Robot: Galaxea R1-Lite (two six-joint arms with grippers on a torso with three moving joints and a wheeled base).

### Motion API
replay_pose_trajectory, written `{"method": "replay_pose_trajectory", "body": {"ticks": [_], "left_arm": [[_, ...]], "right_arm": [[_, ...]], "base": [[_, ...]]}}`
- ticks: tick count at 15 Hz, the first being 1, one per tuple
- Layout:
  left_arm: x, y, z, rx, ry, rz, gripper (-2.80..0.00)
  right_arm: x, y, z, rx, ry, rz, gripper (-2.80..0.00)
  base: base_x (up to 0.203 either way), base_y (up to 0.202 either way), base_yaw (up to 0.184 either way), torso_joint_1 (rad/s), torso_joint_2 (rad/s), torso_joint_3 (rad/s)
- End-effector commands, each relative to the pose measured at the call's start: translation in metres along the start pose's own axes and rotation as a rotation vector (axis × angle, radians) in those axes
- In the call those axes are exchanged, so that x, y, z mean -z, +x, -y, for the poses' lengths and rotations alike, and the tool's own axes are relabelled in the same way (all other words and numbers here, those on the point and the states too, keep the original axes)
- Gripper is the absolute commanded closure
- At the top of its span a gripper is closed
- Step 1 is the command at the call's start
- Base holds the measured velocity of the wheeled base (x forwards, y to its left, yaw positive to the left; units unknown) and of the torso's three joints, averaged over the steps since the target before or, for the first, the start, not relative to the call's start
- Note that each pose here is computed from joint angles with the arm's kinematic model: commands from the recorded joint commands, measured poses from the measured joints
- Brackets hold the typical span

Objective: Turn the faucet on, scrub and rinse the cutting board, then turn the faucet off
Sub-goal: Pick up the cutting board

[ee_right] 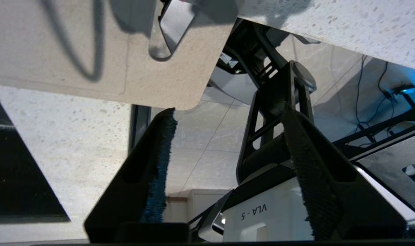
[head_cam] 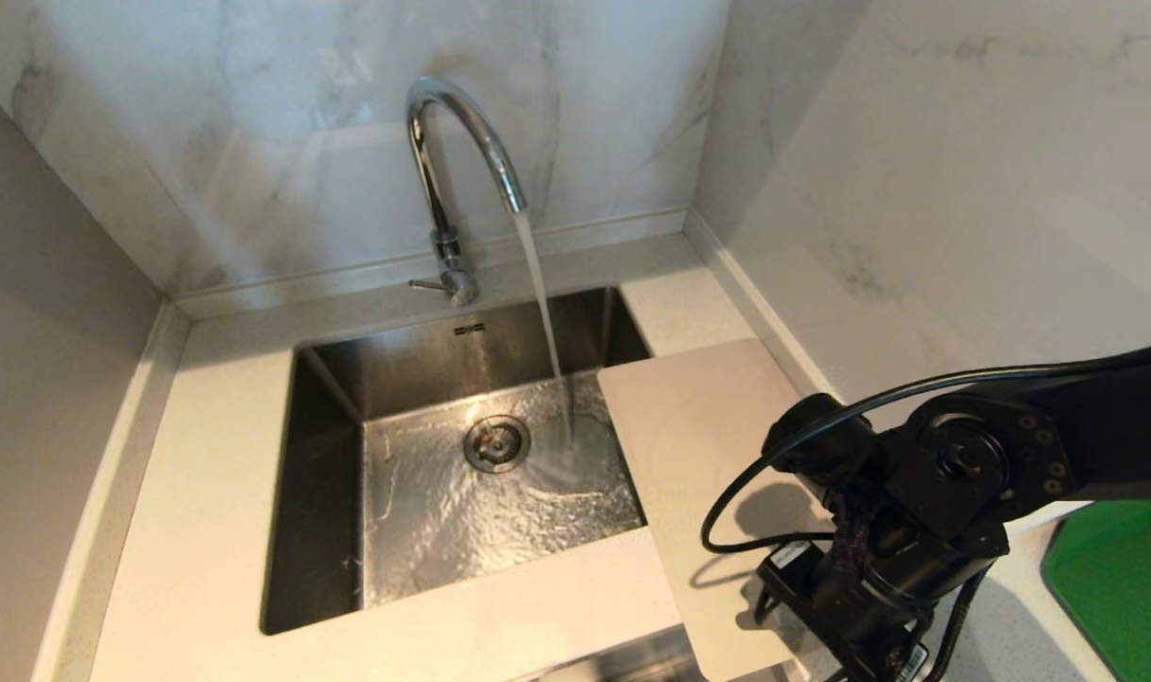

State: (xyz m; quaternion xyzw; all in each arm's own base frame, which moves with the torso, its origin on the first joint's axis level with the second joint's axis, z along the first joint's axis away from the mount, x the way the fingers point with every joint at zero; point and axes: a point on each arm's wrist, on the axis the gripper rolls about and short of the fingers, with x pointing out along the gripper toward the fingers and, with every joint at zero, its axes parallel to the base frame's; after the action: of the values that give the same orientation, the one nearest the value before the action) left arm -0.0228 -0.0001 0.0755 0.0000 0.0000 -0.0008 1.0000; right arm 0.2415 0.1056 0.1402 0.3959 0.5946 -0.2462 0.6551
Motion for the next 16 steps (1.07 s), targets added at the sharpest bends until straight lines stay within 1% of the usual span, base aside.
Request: {"method": "replay_pose_trajectory", "body": {"ticks": [1, 3, 4, 7, 10, 11, 13, 16], "left_arm": [[0.001, 0.0, 0.0, 0.0, 0.0, -0.005, 0.0], [0.001, 0.0, 0.0, 0.0, 0.0, -0.005, 0.0], [0.001, 0.0, 0.0, 0.0, 0.0, -0.005, 0.0], [0.001, 0.0, 0.0, 0.0, 0.0, -0.005, 0.0], [0.001, 0.0, 0.0, 0.0, 0.0, -0.005, 0.0], [0.001, 0.0, 0.0, 0.0, 0.0, -0.005, 0.0], [0.001, 0.0, 0.0, 0.0, 0.0, -0.005, 0.0], [0.001, 0.0, 0.0, 0.0, 0.0, -0.005, 0.0]], "right_arm": [[0.001, 0.007, 0.005, 0.039, 0.033, -0.008, -2.8], [0.002, 0.017, 0.011, 0.073, 0.052, -0.013, -2.8], [0.002, 0.021, 0.013, 0.069, 0.052, -0.01, -2.8], [0.001, 0.03, 0.016, 0.034, 0.051, 0.002, -2.8], [0.0, 0.032, 0.012, 0.0, 0.052, 0.013, -2.8], [-0.002, 0.034, 0.01, -0.004, 0.055, 0.034, -2.8], [-0.004, 0.042, 0.008, 0.022, 0.084, 0.087, -2.8], [-0.005, 0.046, 0.008, 0.037, 0.117, 0.105, -2.8]], "base": [[0.0, 0.0, 0.0, 0.0, 0.0, 0.0], [0.0, 0.0, 0.0, 0.0, 0.0, 0.0], [0.0, 0.0, 0.0, 0.0, 0.0, 0.0], [0.0, 0.0, 0.0, 0.0, 0.0, 0.0], [0.0, 0.0, 0.0, 0.0, 0.0, 0.0], [0.0, 0.0, 0.0, 0.0, 0.0, 0.0], [0.0, 0.0, 0.0, 0.0, 0.0, 0.0], [0.0, 0.0, 0.0, 0.0, 0.0, 0.0]]}}
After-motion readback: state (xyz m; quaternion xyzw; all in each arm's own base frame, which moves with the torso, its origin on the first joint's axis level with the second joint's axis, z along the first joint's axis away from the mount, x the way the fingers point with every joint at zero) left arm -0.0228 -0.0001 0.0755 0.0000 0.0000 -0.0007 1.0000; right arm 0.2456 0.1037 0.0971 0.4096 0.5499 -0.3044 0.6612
